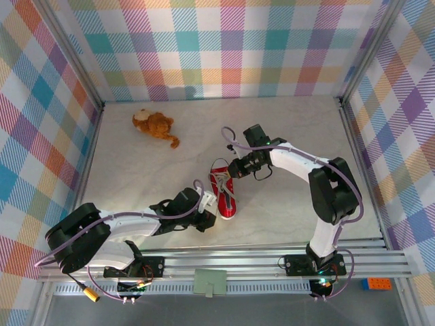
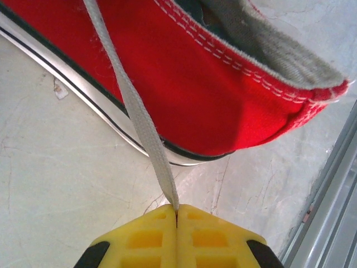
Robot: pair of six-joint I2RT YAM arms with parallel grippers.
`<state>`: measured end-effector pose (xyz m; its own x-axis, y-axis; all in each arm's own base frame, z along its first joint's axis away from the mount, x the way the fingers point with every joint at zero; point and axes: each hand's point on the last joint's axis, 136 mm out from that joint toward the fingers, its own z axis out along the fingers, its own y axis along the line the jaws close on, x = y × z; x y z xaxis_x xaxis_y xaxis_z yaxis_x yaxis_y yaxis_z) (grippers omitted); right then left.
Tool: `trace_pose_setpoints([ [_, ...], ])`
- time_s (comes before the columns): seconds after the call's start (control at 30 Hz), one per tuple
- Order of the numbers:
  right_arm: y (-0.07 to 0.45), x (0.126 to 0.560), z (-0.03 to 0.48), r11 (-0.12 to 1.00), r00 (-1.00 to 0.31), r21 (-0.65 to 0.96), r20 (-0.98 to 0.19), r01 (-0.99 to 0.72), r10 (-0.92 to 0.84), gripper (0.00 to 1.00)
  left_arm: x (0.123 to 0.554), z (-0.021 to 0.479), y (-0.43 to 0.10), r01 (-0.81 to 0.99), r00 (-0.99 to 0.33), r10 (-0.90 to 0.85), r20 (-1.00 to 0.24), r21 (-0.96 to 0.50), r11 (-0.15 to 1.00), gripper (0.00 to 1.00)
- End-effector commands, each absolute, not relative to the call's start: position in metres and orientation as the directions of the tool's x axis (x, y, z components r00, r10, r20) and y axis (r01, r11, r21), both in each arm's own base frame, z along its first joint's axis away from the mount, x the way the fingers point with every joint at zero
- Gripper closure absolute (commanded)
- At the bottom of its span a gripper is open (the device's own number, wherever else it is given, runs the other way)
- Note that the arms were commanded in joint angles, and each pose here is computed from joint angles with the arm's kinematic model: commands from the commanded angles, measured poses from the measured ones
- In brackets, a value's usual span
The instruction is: Tie the shoes
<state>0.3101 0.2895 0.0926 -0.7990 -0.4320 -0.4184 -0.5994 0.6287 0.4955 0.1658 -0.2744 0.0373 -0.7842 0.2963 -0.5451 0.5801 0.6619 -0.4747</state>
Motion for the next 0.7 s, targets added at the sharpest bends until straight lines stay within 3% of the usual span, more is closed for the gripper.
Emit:
trace_pose_setpoints([
  [0.0, 0.291, 0.314, 0.099, 0.628, -0.767, 0.447, -0.455, -0.637, -0.453, 1.00, 0.161, 0.045, -0.278, 0.593, -0.773, 0.287, -0.566, -0.483, 0.644, 1.00],
  [0.27, 0.296, 0.323, 0.098, 0.635, -0.745, 0.403, -0.472, -0.658, -0.472, 1.00, 0.153, 0.041, -0.278, 0.599, -0.768, 0.299, -0.566, -0.472, 0.647, 1.00],
  [0.4, 0.299, 0.321, 0.100, 0.620, -0.733, 0.404, -0.482, -0.672, -0.480, 1.00, 0.161, 0.043, -0.267, 0.569, -0.770, 0.271, -0.578, -0.429, 0.701, 0.65],
  [0.67, 0.298, 0.315, 0.101, 0.605, -0.716, 0.396, -0.490, -0.691, -0.497, 1.00, 0.192, 0.101, -0.234, 0.491, -0.714, 0.126, -0.689, -0.365, 0.791, 0.36],
])
